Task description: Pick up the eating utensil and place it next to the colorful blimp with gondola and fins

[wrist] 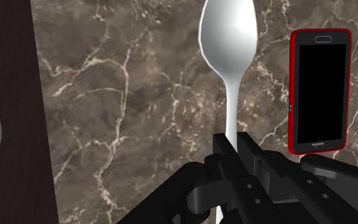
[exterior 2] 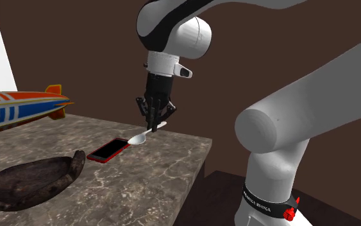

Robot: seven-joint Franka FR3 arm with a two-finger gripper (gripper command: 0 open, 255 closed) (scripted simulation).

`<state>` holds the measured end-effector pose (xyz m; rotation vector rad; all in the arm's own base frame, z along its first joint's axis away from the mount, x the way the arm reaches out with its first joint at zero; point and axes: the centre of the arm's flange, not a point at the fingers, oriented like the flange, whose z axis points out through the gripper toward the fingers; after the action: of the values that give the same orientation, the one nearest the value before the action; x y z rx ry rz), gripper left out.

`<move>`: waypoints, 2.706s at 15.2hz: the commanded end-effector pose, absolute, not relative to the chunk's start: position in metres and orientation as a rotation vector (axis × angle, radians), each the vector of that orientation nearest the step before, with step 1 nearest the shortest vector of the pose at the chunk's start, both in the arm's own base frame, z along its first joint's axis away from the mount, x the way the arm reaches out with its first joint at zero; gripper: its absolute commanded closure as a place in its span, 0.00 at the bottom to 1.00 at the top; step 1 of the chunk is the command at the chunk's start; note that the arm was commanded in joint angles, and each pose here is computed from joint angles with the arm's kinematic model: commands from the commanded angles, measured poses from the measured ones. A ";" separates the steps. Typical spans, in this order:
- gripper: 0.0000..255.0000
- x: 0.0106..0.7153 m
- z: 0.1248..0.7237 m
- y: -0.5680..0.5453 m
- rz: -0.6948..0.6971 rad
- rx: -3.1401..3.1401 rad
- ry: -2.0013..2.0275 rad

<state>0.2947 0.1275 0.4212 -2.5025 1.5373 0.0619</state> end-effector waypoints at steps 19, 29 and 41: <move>1.00 0.293 0.528 0.128 0.062 -2.503 1.538; 1.00 0.293 0.581 0.128 0.062 -2.503 1.538; 1.00 0.393 0.602 0.164 0.062 -2.503 1.538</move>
<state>0.3789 0.1562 0.6016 -2.5042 1.5390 0.0613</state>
